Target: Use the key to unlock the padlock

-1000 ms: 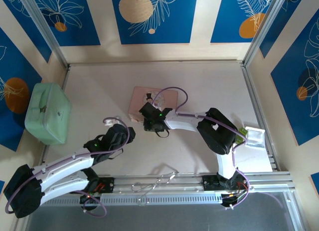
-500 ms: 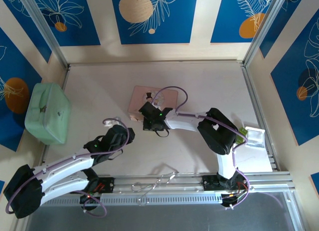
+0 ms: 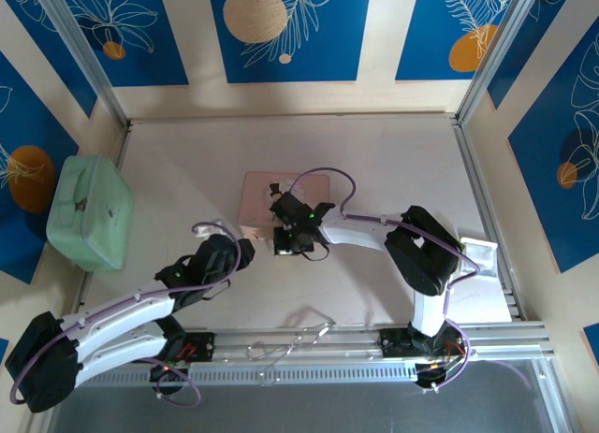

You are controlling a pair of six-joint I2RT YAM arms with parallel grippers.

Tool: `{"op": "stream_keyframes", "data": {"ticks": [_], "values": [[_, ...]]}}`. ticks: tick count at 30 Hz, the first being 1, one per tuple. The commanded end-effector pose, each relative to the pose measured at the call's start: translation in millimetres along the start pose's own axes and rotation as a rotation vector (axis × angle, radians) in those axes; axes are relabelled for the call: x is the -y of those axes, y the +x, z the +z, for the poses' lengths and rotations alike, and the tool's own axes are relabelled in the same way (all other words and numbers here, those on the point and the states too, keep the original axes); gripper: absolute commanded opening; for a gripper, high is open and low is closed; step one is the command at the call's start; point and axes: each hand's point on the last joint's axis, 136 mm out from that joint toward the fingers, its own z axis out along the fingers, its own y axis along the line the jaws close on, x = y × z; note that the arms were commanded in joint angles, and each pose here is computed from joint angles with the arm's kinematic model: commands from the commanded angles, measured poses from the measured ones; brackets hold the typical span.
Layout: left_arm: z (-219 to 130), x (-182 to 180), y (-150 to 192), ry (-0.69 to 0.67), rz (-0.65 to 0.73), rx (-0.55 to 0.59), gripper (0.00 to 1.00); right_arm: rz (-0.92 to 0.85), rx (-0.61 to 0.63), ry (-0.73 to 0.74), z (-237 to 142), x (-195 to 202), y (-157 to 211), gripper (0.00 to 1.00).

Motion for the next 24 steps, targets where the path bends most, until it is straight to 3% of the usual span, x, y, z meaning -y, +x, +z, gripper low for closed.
{"op": "stream_keyframes", "data": {"ticks": [1,10,24], "values": [[5,18,3,0.111,-0.032,-0.020,0.48,-0.047,-0.130,-0.142,-16,-21,18,0.00],[20,35,15,0.255,-0.083,-0.045,0.52,-0.008,-0.233,-0.334,-24,-23,23,0.00],[28,32,18,0.303,-0.116,-0.026,0.65,0.009,-0.276,-0.376,-16,-16,28,0.00]]}}
